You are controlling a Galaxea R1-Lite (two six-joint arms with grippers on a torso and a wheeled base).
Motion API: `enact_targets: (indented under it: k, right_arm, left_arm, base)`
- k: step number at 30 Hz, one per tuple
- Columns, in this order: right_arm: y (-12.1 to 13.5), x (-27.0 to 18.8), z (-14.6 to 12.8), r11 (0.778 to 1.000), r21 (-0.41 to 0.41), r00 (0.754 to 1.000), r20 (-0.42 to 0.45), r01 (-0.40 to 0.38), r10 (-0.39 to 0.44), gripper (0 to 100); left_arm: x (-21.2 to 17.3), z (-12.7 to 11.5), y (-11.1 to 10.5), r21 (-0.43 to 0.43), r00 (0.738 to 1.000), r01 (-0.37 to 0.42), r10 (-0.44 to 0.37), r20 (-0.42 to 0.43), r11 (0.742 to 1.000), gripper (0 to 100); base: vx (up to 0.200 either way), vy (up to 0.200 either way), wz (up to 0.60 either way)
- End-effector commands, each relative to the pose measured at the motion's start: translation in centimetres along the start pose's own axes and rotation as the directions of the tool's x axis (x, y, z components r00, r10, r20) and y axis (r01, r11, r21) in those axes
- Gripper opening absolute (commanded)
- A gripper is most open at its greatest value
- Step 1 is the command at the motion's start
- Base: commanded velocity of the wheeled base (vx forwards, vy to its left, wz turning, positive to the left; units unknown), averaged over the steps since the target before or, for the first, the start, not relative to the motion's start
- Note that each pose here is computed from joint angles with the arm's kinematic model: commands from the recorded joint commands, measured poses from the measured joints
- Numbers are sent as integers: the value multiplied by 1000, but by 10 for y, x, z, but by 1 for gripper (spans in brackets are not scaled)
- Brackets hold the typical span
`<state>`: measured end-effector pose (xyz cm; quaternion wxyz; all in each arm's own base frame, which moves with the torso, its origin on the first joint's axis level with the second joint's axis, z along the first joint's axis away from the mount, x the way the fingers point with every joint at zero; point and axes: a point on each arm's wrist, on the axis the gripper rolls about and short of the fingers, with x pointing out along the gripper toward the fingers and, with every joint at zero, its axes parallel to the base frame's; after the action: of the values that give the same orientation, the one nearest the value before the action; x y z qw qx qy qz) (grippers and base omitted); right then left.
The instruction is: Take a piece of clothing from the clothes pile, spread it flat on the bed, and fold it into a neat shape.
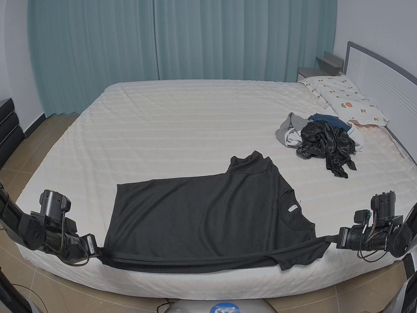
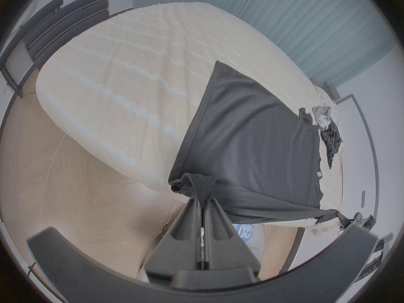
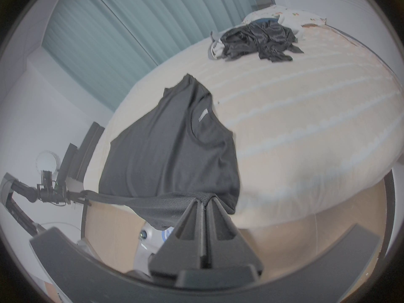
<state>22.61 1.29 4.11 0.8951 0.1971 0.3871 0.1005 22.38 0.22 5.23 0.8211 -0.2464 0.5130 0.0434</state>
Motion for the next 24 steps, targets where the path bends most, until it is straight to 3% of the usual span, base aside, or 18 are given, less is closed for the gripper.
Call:
enact_targets:
  k: [1, 24]
  right_arm:
    - [5, 5, 11, 1000, -9, 999, 30, -19, 19, 0]
    - [3, 51, 33, 1000, 13, 999, 34, -23, 23, 0]
  left_arm:
    - [4, 8, -3, -23, 1000, 7, -6, 11, 1000, 0]
    - [26, 29, -5, -142, 1000, 31, -31, -1, 989, 0]
  base:
    - [0, 0, 0]
    - [0, 0, 0]
